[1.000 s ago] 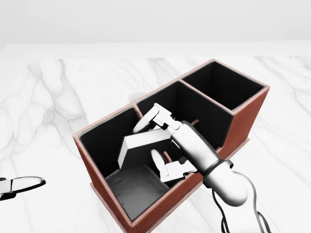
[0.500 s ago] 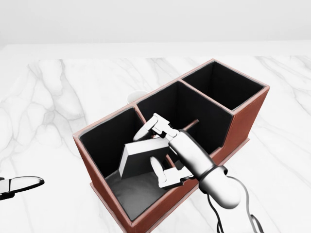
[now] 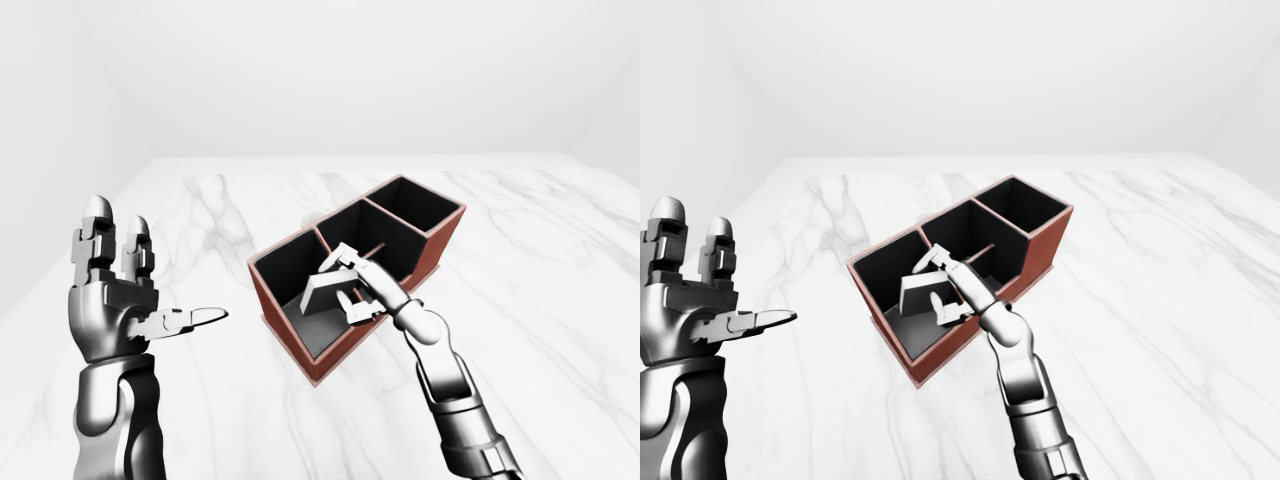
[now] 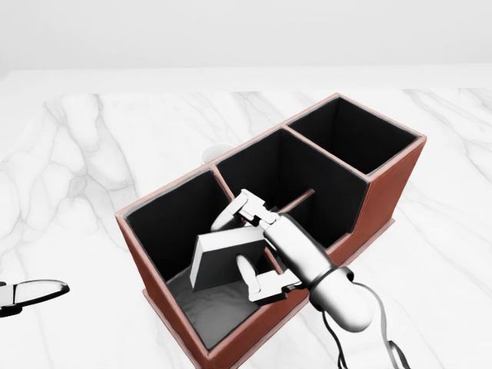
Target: Pick up the book and place it in the left compartment of the caddy.
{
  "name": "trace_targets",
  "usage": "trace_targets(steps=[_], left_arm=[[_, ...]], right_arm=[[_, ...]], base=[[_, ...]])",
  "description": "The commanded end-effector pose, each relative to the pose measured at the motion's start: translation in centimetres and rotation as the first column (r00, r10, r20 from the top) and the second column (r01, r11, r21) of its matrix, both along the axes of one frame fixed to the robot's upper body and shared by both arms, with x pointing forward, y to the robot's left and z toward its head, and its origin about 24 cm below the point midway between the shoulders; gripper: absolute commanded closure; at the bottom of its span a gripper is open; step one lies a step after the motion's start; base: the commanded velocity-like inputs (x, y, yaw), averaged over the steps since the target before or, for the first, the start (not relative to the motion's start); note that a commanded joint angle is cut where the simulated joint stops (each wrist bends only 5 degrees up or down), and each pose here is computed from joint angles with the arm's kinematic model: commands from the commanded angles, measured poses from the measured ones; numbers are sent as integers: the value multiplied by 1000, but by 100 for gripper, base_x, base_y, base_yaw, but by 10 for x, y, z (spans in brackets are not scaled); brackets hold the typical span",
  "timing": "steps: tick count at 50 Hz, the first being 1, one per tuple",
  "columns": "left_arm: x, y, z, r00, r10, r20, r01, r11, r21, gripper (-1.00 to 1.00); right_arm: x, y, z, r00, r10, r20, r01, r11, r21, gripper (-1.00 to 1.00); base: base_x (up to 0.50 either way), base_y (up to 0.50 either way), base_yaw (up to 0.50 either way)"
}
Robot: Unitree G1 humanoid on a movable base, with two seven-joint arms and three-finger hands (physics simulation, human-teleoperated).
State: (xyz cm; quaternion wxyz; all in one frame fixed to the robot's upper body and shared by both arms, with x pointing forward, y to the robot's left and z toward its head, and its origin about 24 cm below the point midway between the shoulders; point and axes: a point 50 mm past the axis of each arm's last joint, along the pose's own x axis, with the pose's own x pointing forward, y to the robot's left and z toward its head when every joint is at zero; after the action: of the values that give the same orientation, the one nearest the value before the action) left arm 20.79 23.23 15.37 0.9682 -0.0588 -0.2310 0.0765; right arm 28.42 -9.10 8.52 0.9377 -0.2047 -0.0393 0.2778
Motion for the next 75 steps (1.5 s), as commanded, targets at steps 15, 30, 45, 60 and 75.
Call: trace_targets(steps=[15, 30, 45, 60, 75], left_arm=[[0, 0, 1, 1000, -1, 3, 1, 1000, -1, -100], [-1, 0, 2, 1000, 0, 8, 0, 1000, -1, -100], [0, 0, 1, 1000, 0, 6, 0, 1000, -2, -100], [-1, 1, 2, 1000, 0, 11, 0, 1000, -2, -100], [-1, 1, 3, 1000, 0, 14, 0, 1000, -2, -100]], right_arm=[[3, 8, 10, 999, 13, 36, -14, 1000, 13, 100], [3, 7, -8, 999, -10, -31, 10, 1000, 13, 100], [5, 4, -18, 997, -35, -69, 34, 999, -9, 100], [5, 7, -20, 997, -28, -77, 27, 1000, -8, 99], [6, 7, -24, 995, -35, -94, 35, 999, -4, -100]], base=[[0, 0, 0], [0, 0, 0], [0, 0, 0], [0, 0, 0], [0, 0, 0]])
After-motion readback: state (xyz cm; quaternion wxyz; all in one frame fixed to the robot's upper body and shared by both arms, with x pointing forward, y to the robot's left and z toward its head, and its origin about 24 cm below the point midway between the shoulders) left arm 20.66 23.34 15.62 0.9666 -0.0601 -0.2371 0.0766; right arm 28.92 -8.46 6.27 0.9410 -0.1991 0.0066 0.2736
